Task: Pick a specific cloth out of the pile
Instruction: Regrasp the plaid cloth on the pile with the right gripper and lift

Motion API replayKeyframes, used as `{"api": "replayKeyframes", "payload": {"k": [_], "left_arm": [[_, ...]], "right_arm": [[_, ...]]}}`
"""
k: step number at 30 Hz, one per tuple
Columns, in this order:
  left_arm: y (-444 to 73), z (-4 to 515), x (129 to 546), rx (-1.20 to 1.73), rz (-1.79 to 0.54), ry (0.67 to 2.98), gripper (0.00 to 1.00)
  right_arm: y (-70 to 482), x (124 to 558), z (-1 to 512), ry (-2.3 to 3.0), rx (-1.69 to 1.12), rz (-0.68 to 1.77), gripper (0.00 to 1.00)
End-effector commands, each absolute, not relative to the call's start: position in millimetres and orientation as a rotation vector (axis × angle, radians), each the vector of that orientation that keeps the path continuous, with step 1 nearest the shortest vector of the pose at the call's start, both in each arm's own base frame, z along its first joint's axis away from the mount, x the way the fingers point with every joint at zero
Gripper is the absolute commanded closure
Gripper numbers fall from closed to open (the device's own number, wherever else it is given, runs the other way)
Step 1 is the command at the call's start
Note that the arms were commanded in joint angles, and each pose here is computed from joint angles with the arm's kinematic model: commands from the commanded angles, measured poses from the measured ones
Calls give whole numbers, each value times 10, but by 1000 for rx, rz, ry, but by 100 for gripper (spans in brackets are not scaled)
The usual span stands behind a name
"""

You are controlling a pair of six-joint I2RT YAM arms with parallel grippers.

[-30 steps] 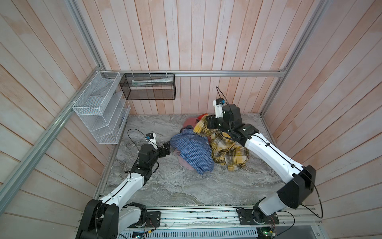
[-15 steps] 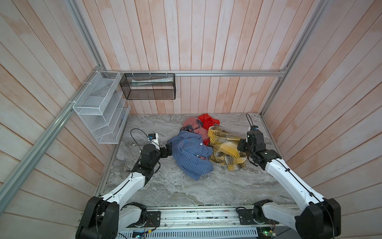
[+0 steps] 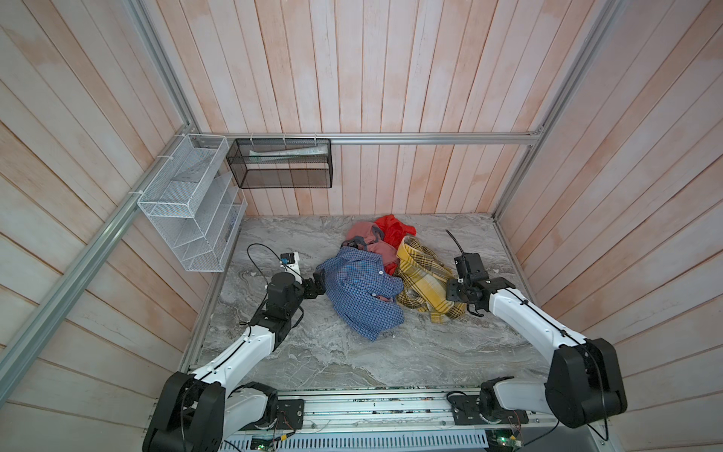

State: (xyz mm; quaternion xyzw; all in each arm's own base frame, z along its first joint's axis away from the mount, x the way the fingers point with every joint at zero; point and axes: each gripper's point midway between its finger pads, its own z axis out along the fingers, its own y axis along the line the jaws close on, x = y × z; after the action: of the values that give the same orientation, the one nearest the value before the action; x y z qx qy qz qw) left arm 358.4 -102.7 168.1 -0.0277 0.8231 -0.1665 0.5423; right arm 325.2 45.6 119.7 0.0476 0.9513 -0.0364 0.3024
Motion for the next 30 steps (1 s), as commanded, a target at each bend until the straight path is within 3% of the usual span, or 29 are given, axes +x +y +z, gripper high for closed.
{"api": "replayKeyframes", "payload": {"k": [1,6,8,12,20,26,30], "left_arm": [[-962,1668,3534,-64,-346,1960,3],[-937,1692,3512,-72,-338,1953,3],[-943,1704,3512,-71,-343,1951,3],[-944,1684,3504,-74,-346,1957,3],[-968,1665,3505,-82,-369,1961,3],[-959,1637,3492,-88,-368,1966,3],[-954,1656,3491,-87,-362,1968,3]], "right_arm": [[626,3351,1777,2378,-7,-57,12],[868,3337,2075,2291,-191,-76,5],[1108,3265,1995,2284,-396,-34,3],[1294,3122,1592,2281,-705,-70,2],[1379,3157,909,2371,-929,-111,2],[1241,3238,355,2509,-992,-272,2],[1192,3217,92,2577,-1040,-320,13]]}}
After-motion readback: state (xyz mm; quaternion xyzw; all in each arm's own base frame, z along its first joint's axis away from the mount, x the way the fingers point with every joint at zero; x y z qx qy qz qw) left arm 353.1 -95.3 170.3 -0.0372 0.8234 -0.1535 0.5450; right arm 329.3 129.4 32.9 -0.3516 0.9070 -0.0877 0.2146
